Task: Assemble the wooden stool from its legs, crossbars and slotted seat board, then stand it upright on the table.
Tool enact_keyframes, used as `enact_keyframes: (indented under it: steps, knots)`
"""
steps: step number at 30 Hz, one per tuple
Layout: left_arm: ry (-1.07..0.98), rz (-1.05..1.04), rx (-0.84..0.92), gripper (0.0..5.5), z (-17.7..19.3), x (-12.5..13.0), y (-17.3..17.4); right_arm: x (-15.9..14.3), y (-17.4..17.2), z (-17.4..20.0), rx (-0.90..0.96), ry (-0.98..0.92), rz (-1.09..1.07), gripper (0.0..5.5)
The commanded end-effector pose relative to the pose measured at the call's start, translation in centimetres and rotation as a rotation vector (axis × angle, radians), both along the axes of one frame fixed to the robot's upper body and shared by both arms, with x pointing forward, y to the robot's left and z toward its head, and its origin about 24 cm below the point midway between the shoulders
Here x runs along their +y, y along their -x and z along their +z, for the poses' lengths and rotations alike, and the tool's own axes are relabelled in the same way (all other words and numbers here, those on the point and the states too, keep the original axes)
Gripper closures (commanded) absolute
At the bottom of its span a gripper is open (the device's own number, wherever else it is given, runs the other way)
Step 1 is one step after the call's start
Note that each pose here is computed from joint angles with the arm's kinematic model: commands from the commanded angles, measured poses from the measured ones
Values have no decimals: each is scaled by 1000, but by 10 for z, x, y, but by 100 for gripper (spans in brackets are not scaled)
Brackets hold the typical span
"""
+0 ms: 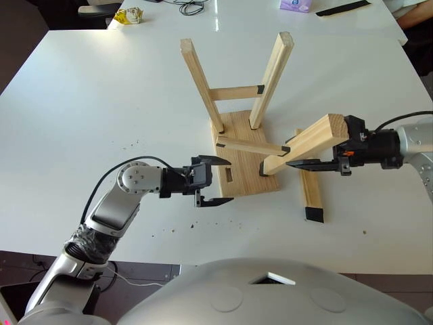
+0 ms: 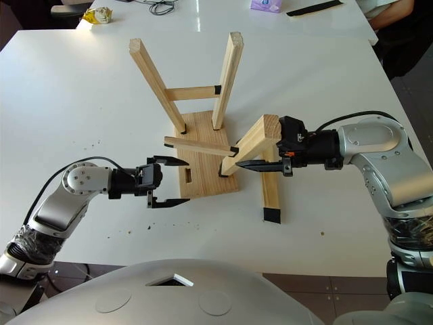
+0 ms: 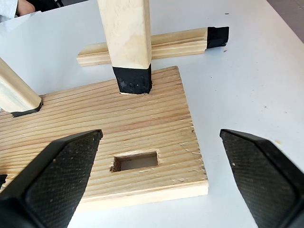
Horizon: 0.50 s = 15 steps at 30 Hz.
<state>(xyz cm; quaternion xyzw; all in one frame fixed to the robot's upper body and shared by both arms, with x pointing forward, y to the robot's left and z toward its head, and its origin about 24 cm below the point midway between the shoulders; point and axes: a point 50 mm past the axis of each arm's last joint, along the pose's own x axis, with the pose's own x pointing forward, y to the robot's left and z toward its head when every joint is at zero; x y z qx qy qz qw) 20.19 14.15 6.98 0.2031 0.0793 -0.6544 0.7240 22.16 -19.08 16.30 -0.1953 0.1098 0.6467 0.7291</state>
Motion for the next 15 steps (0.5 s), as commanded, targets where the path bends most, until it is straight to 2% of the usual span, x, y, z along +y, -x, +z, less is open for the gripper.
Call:
enact_keyframes:
  steps: [1,15]
  knots:
    - [-14,-11,2,92,1,2,0,-4,-4,10,-34,34,-8,349]
    - [-3,-7,8,92,6,4,-3,-3,15,-14,68,54,28,349]
